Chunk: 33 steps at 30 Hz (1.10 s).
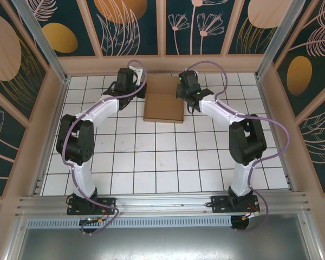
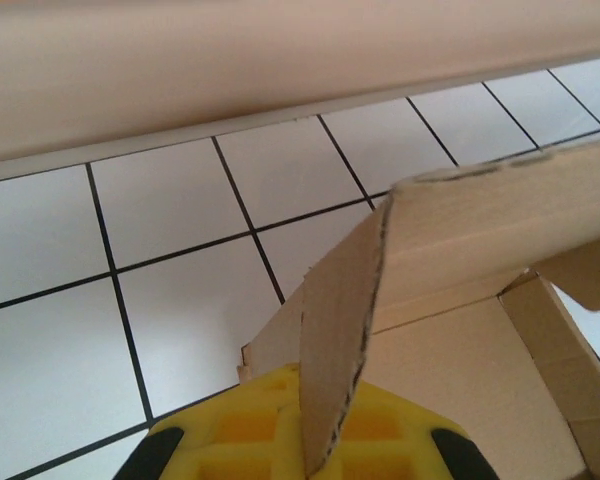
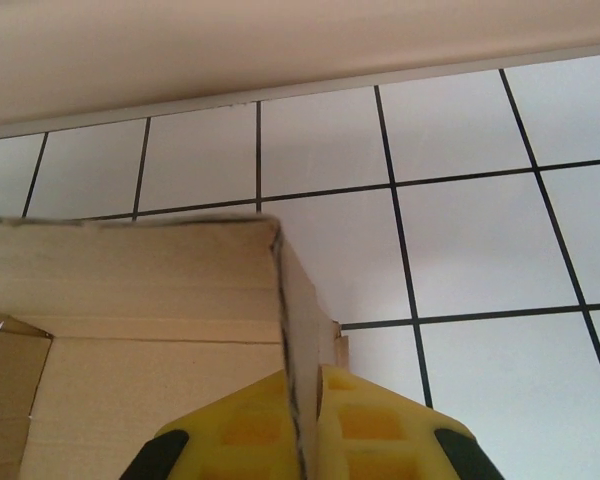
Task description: Fold the paper box
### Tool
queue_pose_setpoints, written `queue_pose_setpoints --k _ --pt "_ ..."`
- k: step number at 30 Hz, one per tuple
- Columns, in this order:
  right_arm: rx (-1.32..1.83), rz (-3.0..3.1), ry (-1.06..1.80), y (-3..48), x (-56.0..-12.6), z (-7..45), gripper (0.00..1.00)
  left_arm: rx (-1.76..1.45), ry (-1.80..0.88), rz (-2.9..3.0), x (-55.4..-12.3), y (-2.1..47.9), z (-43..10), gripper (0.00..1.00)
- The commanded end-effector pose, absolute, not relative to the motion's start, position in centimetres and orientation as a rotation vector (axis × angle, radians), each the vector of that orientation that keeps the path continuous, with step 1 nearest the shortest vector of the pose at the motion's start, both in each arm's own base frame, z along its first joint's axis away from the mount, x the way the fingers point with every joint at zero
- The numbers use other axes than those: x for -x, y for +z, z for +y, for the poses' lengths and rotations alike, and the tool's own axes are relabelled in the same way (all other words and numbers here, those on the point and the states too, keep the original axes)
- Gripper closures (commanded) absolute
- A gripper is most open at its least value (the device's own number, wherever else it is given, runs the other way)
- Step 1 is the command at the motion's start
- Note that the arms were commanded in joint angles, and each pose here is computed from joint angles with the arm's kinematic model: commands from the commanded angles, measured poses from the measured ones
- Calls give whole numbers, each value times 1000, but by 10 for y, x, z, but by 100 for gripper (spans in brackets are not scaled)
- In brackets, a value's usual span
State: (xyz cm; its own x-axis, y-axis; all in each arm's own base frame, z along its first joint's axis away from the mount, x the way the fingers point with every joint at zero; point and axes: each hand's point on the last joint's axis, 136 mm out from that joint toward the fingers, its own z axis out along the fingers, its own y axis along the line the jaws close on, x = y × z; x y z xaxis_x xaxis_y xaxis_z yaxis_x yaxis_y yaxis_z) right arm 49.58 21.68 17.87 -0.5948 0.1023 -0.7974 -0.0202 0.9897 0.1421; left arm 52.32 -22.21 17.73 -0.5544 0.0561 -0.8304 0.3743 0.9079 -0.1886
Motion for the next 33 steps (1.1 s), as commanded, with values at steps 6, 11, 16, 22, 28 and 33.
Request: queue_pose_setpoints --k 6,11,16,22,28,33 --pt "-191 1938 168 222 -489 218 100 -217 -427 1980 -526 202 -222 100" --pt "-215 1873 170 220 -479 216 100 -208 -429 1941 -516 197 -224 100" --pt "-227 1849 168 214 -471 217 100 -207 -445 1909 -507 194 -227 100" --pt "-253 1787 189 209 -454 214 100 -214 -463 1857 -493 192 -229 100" --pt "-244 1725 208 203 -440 214 100 -211 -469 1829 -484 184 -228 100" --pt "-258 1720 209 192 -432 212 100 -201 -485 1818 -476 178 -230 100"
